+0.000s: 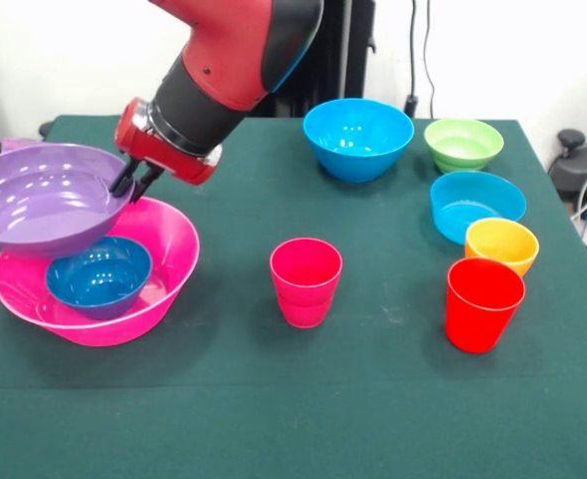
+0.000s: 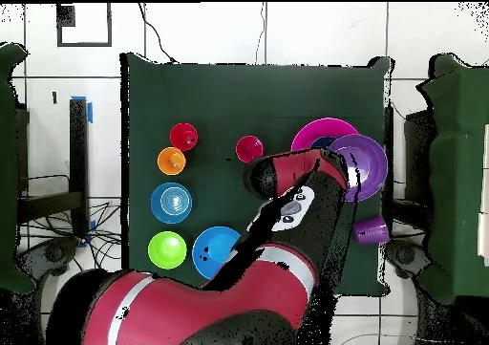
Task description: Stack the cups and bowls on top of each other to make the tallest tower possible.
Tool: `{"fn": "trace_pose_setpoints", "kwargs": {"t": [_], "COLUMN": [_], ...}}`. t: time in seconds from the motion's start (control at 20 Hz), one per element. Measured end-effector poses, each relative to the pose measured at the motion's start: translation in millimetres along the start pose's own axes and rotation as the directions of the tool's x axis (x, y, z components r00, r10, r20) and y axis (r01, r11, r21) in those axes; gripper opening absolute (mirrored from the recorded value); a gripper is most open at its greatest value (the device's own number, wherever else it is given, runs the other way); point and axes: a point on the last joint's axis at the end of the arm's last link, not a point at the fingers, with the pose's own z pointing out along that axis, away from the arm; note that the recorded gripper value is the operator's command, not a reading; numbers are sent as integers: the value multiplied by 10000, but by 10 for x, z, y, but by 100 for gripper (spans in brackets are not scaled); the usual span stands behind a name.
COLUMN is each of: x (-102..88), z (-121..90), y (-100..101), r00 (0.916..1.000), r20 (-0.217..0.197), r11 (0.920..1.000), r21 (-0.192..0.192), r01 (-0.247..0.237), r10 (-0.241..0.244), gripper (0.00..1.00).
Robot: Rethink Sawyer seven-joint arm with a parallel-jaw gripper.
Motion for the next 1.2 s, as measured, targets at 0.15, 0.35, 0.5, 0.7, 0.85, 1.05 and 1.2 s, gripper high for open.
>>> {"fn": "trace_pose_setpoints", "kwargs": {"t": [0.15,0.35,0.5,0.7,0.85,1.05,1.2], "x": [-31,-49,-52,-77,-99,-128,-152], "z": [16,39,38,11,-20,-58,-83], "y": [-30,-74,-95,-110,-114,-115,-101], "r00": [10000,9999,9999,9996,9994,9991,9988], "r20": [36,69,144,273,337,418,480], "r11": [10000,9999,10000,10000,10000,9999,9999], "r21": [-39,-36,22,20,-10,-53,-105], "r01": [-77,-102,-24,-31,-59,-94,-104], "r10": [77,102,23,30,60,96,109], "gripper": [0,0,0,0,0,0,0]}}
